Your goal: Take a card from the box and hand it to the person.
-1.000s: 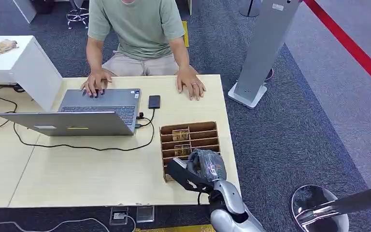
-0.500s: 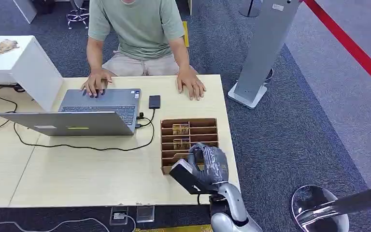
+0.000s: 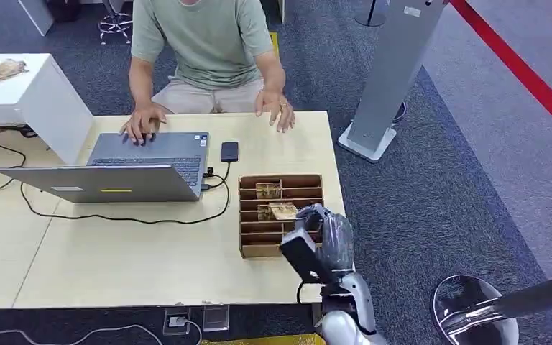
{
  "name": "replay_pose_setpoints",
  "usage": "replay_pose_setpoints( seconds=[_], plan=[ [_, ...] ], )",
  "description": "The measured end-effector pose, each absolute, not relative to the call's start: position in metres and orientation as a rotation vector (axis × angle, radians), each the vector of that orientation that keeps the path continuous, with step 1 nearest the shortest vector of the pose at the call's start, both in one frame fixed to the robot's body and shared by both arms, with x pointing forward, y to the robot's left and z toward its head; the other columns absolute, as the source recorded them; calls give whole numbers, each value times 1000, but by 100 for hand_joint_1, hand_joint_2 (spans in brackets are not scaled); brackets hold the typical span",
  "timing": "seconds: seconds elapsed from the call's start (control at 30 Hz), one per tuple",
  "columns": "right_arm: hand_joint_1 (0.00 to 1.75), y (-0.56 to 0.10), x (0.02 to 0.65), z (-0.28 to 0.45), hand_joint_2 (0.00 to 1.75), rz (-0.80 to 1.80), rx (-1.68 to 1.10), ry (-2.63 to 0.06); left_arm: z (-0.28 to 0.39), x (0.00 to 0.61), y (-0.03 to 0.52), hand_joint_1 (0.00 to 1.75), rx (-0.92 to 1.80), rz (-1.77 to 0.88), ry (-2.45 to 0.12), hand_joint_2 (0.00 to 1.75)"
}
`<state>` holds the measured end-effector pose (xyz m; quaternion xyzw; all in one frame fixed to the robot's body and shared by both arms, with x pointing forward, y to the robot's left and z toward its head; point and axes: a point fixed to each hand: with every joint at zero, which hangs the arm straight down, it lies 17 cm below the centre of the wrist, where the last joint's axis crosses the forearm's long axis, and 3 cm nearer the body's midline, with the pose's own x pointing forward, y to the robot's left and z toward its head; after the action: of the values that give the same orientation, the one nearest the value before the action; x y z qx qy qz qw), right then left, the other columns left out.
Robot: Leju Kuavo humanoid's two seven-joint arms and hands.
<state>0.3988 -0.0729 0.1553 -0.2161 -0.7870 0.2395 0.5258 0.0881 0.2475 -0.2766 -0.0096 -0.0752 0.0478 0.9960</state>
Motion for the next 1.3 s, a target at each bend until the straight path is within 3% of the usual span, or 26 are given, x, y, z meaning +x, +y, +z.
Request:
replay_pose_setpoints(
  seconds=[0.47,0.8,0.83,1.3],
  plan=[
    [152,-47,519,226,175,712,-734,-1921,-274,100,240,0,-32,28,-134,175],
    [152,-36,551,236,175,785,-843,-1861,-274,100,239,0,-32,19,-132,175],
    [0,-35,553,234,175,794,-852,-1850,-274,100,238,0,-34,19,-132,175],
    [0,-34,556,215,175,839,-822,-1838,-274,97,236,0,-42,48,-141,175]
  ],
)
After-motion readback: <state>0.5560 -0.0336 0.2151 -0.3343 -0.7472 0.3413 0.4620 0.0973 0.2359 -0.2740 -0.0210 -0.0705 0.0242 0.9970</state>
